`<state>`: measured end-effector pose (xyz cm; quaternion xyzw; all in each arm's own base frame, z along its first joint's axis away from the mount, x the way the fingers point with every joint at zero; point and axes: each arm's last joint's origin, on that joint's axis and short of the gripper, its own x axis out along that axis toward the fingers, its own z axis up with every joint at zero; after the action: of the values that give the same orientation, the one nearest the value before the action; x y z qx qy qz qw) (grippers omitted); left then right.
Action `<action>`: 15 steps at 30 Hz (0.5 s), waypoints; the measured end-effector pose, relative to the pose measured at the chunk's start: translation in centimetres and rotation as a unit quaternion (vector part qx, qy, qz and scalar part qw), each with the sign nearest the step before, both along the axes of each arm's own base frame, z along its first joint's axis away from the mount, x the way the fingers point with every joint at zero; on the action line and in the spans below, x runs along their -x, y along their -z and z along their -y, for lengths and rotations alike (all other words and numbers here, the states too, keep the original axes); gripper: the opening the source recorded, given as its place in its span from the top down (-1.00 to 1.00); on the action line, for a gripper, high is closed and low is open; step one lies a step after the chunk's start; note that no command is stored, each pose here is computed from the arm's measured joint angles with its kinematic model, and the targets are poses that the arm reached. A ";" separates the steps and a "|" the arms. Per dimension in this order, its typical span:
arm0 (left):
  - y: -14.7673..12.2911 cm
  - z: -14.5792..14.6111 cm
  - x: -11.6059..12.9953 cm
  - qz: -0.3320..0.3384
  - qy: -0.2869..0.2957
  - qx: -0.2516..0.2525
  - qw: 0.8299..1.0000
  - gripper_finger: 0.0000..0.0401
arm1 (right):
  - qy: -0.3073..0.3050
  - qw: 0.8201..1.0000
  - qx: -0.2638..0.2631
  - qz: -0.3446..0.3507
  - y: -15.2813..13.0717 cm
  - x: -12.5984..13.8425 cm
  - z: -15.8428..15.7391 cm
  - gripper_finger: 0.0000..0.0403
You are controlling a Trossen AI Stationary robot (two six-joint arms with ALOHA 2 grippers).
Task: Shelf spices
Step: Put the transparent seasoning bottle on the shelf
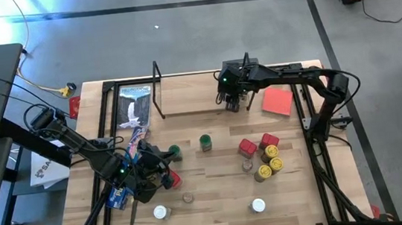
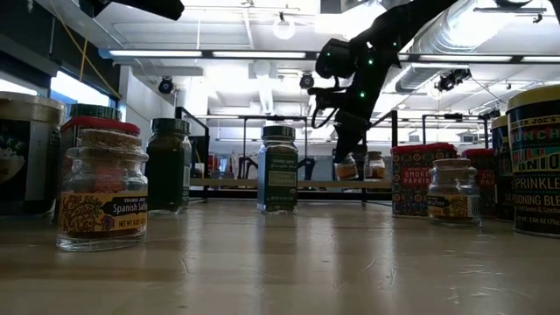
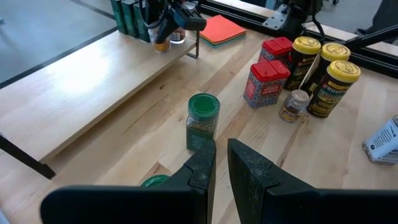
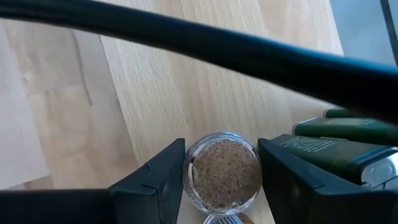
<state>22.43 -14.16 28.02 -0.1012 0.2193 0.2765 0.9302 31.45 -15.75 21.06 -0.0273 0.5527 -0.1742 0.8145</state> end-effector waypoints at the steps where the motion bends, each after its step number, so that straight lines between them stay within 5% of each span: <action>1: 0.0 0.0 0.0 0.000 0.000 0.000 1.000 0.82 | -0.002 1.000 0.000 0.000 0.0 0.0 0.0 0.11; 15: 0.0 0.0 0.0 0.000 0.001 0.001 1.000 0.82 | 0.019 0.999 0.023 -0.013 0.0 0.6 1.1 -0.13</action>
<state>22.45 -14.17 28.03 -0.1023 0.2195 0.2755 0.9303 30.86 -16.87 21.06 -0.0379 0.5595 -0.2017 0.8031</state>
